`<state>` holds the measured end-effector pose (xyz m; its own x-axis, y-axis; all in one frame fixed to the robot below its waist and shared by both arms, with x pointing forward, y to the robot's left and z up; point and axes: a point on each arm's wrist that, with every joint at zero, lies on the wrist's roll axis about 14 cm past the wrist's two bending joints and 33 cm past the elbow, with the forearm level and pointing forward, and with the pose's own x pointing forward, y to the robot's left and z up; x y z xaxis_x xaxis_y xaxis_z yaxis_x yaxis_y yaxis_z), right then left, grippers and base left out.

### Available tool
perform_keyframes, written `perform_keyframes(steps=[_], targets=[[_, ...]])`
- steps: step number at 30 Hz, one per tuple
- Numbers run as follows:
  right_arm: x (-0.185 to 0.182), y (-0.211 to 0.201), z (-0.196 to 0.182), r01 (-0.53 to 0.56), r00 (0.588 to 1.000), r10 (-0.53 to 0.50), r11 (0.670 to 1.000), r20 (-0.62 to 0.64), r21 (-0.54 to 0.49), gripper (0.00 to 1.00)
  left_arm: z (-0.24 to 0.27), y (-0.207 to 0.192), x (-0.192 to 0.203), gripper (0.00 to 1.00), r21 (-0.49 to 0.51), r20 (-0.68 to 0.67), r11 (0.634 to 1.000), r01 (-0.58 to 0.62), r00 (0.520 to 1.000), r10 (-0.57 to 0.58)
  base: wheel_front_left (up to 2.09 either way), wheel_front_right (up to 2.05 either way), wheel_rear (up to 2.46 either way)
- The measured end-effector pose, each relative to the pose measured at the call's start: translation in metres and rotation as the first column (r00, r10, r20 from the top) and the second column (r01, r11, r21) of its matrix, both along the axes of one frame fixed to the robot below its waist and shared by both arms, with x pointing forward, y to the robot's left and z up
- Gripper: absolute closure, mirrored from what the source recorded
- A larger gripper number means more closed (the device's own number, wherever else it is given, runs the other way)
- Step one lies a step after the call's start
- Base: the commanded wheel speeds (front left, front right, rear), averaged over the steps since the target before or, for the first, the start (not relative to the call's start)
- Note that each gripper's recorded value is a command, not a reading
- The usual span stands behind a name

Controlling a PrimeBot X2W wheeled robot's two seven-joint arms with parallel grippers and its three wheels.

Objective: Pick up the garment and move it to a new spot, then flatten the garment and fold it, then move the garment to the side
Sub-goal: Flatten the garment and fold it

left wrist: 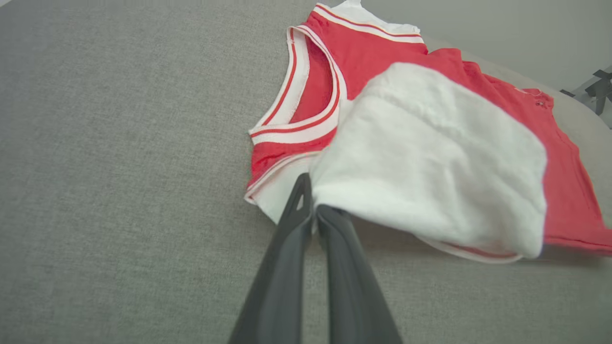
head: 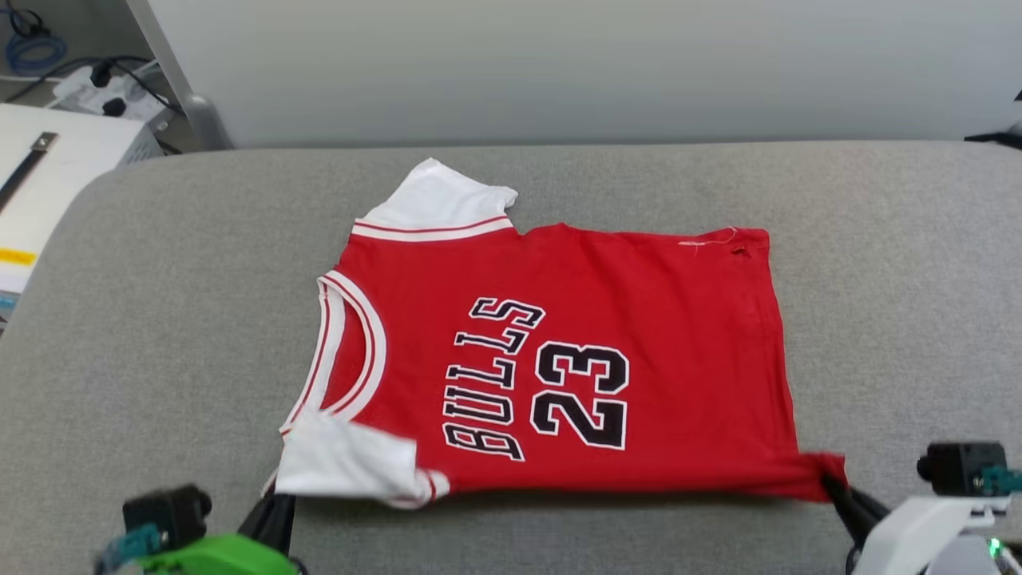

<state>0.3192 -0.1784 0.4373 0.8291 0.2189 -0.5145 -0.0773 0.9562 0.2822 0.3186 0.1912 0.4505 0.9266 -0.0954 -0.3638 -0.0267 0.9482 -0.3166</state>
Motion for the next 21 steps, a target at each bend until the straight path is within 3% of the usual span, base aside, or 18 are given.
perform_keyframes(steps=[9,16,21], targets=[[0.068,0.000,0.008,-0.041,0.998,0.045,0.997,0.055,-0.060,1.00,0.002,-0.010,0.069,1.00,0.014,0.040,0.997,0.081,0.996,-0.082,0.00,0.00,0.00],[0.092,0.006,-0.028,-0.076,0.997,0.074,0.995,-0.024,-0.067,1.00,-0.031,-0.013,0.102,1.00,0.013,-0.028,0.993,0.116,0.993,-0.115,0.00,0.00,0.00],[0.095,0.013,-0.057,-0.093,0.992,0.089,0.995,-0.091,-0.043,1.00,-0.068,-0.014,0.105,1.00,0.002,-0.130,0.991,0.132,0.983,-0.130,0.00,0.00,0.00]])
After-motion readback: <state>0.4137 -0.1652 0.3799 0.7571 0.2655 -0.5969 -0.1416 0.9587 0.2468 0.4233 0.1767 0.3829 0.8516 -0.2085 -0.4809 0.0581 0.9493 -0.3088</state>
